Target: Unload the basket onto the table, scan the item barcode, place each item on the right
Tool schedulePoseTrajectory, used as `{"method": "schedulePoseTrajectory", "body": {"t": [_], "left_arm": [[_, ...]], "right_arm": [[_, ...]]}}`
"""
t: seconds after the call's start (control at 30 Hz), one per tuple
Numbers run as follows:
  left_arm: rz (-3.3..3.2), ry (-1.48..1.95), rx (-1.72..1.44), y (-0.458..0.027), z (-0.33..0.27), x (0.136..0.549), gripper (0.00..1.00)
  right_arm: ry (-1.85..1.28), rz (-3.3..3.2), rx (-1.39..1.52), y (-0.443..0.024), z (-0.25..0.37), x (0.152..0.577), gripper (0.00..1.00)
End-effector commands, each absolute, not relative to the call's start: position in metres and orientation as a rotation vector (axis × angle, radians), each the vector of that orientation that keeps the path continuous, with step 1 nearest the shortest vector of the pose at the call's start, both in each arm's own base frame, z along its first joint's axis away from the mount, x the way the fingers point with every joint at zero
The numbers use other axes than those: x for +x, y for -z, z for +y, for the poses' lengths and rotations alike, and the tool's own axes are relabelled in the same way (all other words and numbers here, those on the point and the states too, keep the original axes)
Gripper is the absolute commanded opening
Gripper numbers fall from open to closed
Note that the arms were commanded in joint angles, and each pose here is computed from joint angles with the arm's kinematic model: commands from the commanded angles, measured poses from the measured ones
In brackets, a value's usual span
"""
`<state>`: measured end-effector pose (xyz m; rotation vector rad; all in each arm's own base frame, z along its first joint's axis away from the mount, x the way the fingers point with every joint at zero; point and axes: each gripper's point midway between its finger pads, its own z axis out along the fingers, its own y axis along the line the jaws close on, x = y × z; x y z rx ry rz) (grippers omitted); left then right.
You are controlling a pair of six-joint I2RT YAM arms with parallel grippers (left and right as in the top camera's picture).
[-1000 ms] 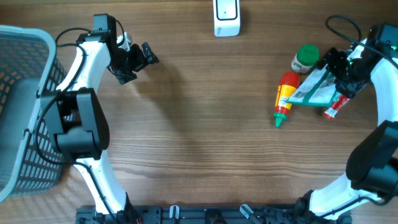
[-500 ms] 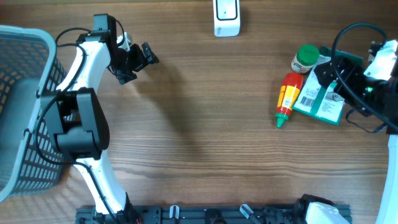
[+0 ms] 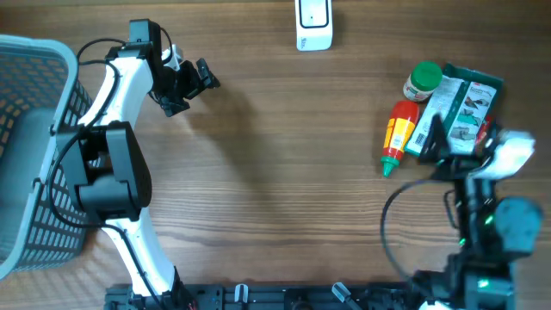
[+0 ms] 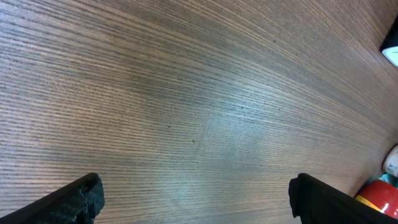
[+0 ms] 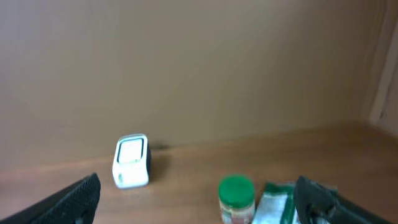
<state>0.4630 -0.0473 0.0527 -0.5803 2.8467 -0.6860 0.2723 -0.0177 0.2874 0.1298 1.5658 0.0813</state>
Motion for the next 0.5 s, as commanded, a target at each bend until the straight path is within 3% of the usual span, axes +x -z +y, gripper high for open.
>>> {"method": "schedulePoseTrajectory", "body": {"t": [0.0, 0.27, 0.47], "left_arm": [[2.837, 0.682, -0.555, -0.058, -0.047, 0.463, 1.00], [2.837, 0.681, -0.555, -0.058, -0.047, 0.463, 1.00], [2.837, 0.682, -0.555, -0.058, -0.047, 0.463, 1.00]], "right_arm": [[-0.069, 1.497, 0.136, -0.246, -0.018, 0.258, 1.00], [-0.101, 1.636, 0.171, -0.158, -0.014, 0.252, 1.00], [-0.142, 1.584, 0.195, -0.170, -0.013, 0.248, 1.00]]}}
